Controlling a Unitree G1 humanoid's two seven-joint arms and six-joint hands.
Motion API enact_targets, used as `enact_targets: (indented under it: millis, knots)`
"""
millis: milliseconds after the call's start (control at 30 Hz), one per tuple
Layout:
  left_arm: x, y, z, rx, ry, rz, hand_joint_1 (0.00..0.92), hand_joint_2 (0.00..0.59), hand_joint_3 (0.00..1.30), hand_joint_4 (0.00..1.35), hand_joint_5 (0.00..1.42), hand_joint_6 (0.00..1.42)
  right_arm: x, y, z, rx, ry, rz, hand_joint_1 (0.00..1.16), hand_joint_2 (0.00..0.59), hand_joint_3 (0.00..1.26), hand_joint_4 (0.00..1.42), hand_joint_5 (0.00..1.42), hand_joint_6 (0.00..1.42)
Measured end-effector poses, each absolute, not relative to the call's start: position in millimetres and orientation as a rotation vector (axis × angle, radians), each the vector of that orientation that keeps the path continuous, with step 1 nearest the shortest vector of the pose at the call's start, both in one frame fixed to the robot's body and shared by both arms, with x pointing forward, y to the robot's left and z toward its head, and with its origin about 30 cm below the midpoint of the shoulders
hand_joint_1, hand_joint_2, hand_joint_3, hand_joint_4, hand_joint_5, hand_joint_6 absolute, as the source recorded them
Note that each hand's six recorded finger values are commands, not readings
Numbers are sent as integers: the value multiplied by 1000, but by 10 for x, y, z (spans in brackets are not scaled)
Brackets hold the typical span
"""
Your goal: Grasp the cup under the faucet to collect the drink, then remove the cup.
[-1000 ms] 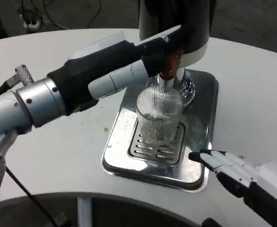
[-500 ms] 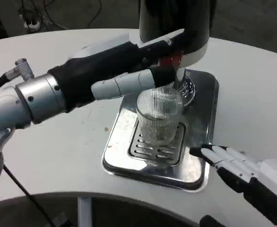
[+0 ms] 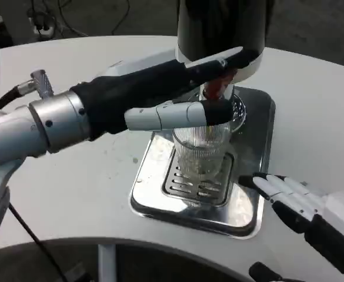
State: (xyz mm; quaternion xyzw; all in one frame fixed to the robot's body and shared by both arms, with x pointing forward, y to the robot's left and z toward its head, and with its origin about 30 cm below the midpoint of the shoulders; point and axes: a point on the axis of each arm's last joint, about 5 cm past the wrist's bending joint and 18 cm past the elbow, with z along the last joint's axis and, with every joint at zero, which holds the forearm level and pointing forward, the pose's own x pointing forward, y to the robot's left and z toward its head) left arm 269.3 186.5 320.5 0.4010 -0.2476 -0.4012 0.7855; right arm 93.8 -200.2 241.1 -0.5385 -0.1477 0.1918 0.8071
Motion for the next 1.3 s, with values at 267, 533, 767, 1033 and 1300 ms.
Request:
enact_targets:
  millis: [267,533,767,1033,1300]
  knots:
    - [2697,1842,3205,913,-541,-862,0,53,0,0,16,0,933,-2006,2406,-1151,-309,410,506,410,40,0,0,0]
    - [2694,1837,3205,931,-545,-856,0,53,0,0,16,0,927,-2003,2354,-1094,-269,379,634,312,81,56,0,0]
    - [2691,1840,3200,933,-546,-848,0,54,0,0,16,0,928,-2022,2137,-926,-293,206,700,256,93,84,0,2]
    - [2685,1839,3191,934,-546,-839,0,55,0,0,16,0,994,-1988,1826,-733,-274,144,695,223,56,72,0,28]
    - [2674,1838,3181,938,-547,-832,0,55,0,0,16,0,1111,-1874,1550,-537,-251,67,714,192,25,52,0,80]
